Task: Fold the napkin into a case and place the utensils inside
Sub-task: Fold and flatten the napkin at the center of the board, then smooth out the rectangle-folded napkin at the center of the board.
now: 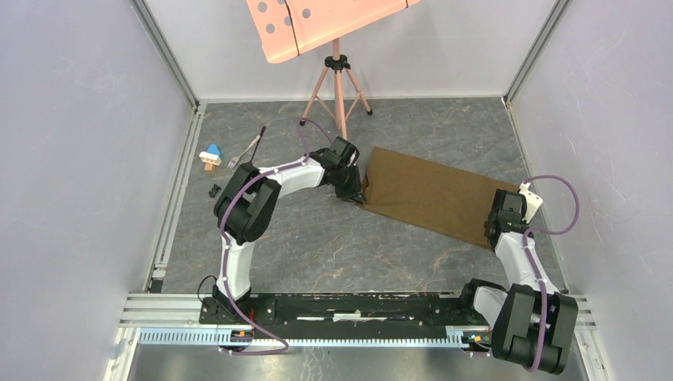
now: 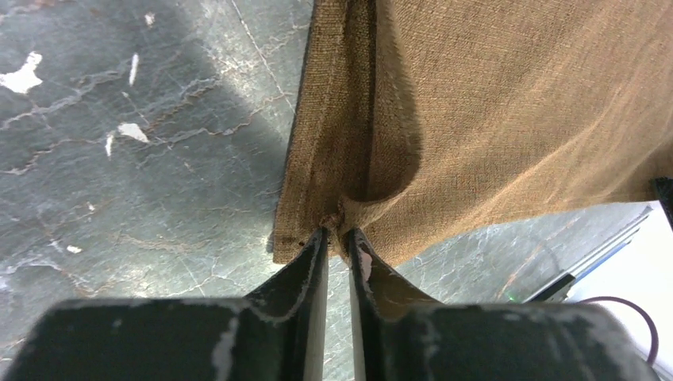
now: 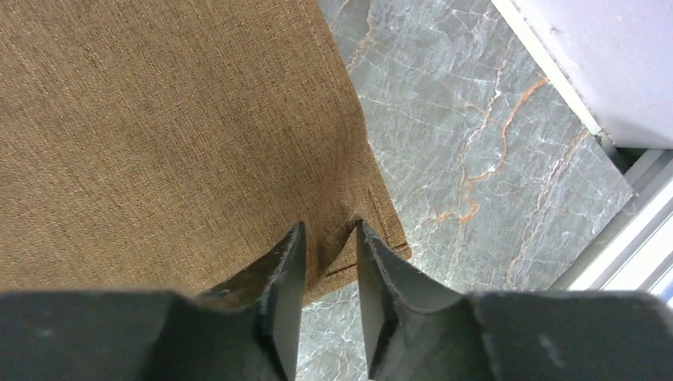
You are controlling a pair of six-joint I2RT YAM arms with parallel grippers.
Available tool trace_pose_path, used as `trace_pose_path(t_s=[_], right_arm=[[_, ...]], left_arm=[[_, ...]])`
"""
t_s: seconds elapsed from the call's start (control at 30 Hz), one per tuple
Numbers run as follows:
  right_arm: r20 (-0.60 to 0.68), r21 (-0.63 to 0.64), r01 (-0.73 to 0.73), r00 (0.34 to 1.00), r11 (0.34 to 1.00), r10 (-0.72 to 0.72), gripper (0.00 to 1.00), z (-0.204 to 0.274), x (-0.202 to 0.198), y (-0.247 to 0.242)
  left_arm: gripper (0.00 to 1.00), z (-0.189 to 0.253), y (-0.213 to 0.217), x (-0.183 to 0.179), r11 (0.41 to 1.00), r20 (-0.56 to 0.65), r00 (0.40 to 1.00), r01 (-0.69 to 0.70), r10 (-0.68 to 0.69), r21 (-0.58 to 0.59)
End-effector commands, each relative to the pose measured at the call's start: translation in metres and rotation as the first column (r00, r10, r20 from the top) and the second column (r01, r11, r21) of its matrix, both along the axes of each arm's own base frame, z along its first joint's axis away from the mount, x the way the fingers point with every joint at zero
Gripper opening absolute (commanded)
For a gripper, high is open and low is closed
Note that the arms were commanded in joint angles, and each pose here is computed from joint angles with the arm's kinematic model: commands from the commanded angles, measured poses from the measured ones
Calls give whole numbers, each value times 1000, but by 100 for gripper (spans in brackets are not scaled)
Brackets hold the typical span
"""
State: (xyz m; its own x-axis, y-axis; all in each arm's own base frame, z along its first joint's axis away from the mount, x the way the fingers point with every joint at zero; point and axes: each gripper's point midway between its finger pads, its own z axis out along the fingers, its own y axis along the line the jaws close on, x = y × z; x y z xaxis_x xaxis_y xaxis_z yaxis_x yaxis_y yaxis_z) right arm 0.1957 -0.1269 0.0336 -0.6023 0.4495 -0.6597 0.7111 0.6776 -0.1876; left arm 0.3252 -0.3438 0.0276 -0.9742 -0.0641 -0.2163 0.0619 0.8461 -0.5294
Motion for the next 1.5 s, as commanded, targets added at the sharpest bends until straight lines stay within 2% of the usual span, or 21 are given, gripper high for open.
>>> trace_pose_path(t_s=[0.0, 0.13, 0.3, 0.5, 0.63, 0.73, 0.87, 0.93, 1.0, 1.07, 1.23, 1.37, 1.47], right_arm=[[65, -8, 44, 997, 999, -43, 46, 10, -3, -1], [126, -9, 69, 990, 998, -67, 60, 22, -8, 0], [210, -25, 25, 977, 999, -19, 67, 52, 10, -1], [230, 46, -195, 956, 980, 180, 80, 48, 45, 23], [213, 86, -270, 945, 959, 247, 84, 30, 56, 32], [148, 115, -248, 962, 962, 231, 83, 8, 49, 31], [134, 102, -228, 968, 968, 213, 82, 0, 44, 28], [128, 78, -222, 969, 972, 212, 82, 3, 43, 24], [122, 53, -217, 970, 975, 209, 82, 7, 42, 19], [113, 36, -198, 975, 980, 193, 82, 10, 39, 15], [161, 61, -224, 964, 973, 212, 82, 21, 48, 22], [189, 84, -277, 948, 957, 257, 82, 25, 55, 31], [182, 86, -283, 947, 955, 264, 82, 22, 53, 32]], left_arm=[[30, 23, 7, 11, 998, 92, 995, 27, -32, 52], [48, 48, 28, 11, 993, 169, 985, 13, -33, 117], [56, 77, 10, 4, 991, 202, 971, 126, -131, 39], [63, 75, -20, 4, 983, 158, 975, 170, -159, -63], [68, 58, -25, 11, 982, 132, 975, 186, -181, -27], [70, 45, -26, 11, 979, 102, 974, 204, -201, -17], [71, 17, -9, 11, 976, 53, 977, 201, -206, 86], [75, 24, 2, 14, 965, 101, 969, 207, -225, 164], [77, 39, 8, 19, 963, 159, 961, 193, -224, 189], [78, 54, 9, 21, 963, 194, 954, 192, -228, 188], [79, 75, -12, 5, 969, 156, 957, 241, -246, 48], [81, 66, 2, 8, 973, 170, 959, 211, -225, 98], [80, 57, 9, 8, 976, 143, 967, 199, -211, 90]])
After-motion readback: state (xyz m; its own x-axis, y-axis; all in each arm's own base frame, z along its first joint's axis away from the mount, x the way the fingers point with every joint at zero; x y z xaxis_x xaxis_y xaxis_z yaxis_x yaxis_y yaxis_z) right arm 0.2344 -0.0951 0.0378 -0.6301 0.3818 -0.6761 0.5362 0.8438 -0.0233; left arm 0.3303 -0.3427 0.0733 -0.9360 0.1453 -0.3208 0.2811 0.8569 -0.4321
